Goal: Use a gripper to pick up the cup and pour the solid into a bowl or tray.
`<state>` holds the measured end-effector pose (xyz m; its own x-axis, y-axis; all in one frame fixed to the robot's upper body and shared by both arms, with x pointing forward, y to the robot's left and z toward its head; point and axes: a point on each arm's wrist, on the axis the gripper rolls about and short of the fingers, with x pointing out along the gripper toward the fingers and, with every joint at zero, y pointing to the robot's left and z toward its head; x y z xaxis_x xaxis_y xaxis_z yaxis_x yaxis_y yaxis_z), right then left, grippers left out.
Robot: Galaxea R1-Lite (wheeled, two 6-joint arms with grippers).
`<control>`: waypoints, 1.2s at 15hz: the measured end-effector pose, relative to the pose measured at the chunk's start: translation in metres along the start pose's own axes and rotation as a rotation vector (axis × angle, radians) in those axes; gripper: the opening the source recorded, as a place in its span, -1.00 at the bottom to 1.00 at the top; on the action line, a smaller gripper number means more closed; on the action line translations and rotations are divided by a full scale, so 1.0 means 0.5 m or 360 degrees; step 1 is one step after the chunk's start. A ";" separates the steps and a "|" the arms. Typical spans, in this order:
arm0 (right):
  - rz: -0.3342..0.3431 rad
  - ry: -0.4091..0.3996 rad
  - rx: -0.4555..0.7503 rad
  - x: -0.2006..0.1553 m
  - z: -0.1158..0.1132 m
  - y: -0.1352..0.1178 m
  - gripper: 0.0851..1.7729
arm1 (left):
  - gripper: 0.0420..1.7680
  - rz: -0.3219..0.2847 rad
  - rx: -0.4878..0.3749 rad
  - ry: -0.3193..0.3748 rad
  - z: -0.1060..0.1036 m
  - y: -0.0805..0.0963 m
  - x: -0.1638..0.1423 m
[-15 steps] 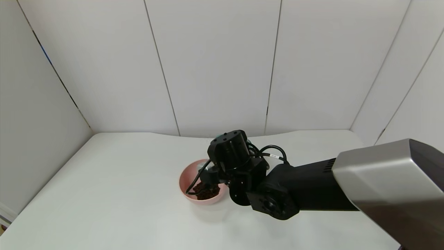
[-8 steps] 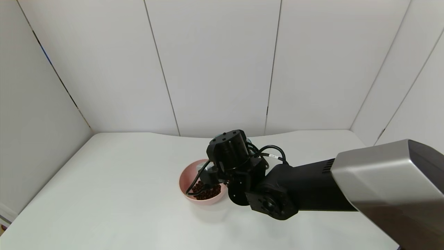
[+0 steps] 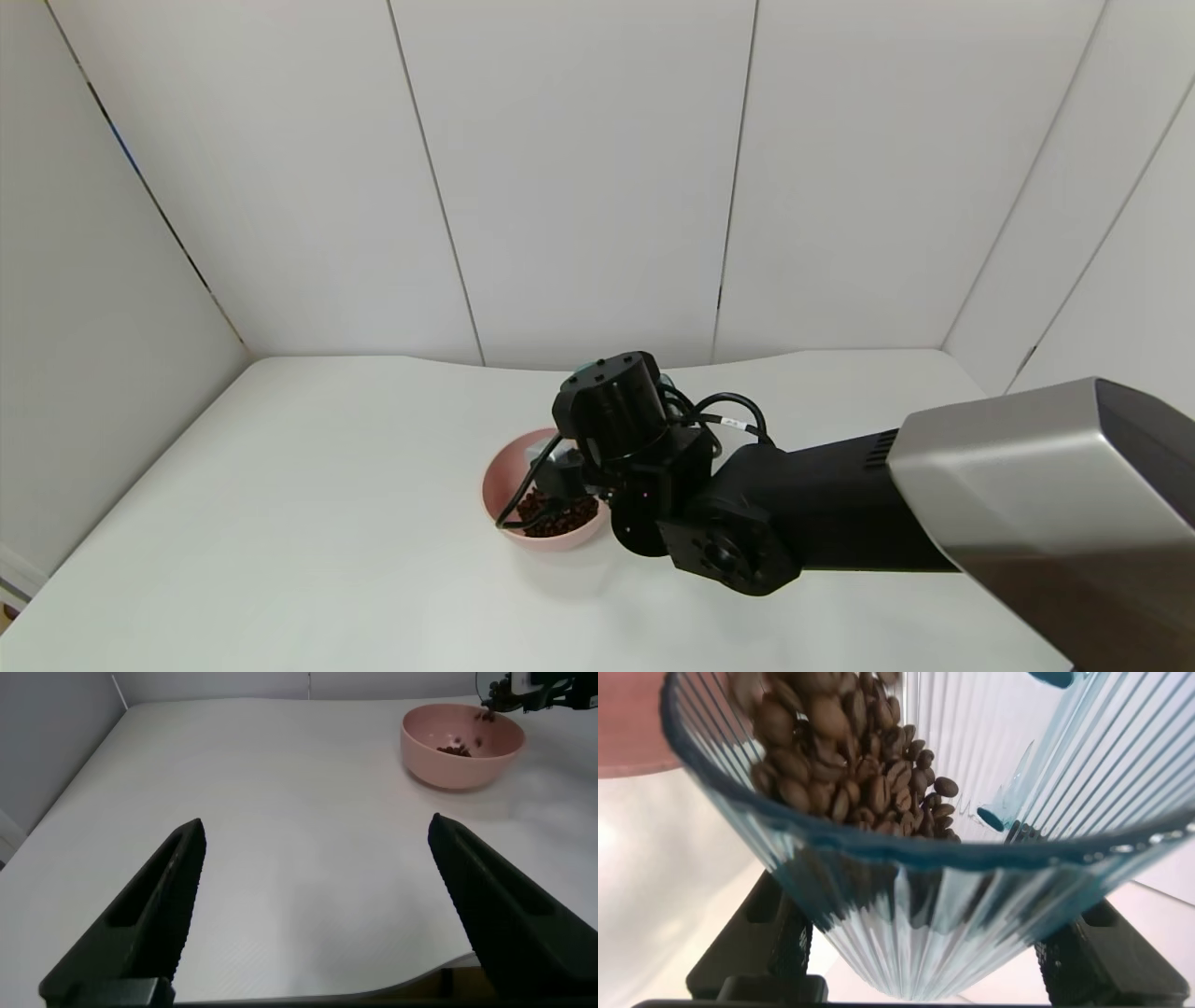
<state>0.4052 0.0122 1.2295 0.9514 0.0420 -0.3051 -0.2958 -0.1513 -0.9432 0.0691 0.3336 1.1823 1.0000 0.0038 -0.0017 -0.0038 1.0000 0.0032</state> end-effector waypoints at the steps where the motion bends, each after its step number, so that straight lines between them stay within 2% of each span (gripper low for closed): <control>1: 0.0002 0.0000 -0.0001 0.000 0.000 0.001 0.48 | 0.94 0.0000 0.0000 -0.0001 0.000 0.000 0.000; 10: -0.0008 0.0044 -0.0057 -0.002 0.007 0.007 0.48 | 0.94 0.0001 0.0000 0.0000 0.000 0.000 0.000; 15: -0.0049 0.0015 0.0005 -0.001 0.009 0.000 0.48 | 0.94 0.0001 -0.0001 0.0000 0.000 0.000 0.000; 18: -0.0038 0.0013 0.0088 0.005 0.001 0.002 0.48 | 0.94 0.0000 -0.0001 0.0000 0.000 0.000 0.000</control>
<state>0.4075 0.0126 1.2278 0.9588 0.0365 -0.2817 -0.2773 -0.0957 -0.9560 0.0691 0.3336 1.1823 1.0000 0.0038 -0.0017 -0.0038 1.0000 0.0028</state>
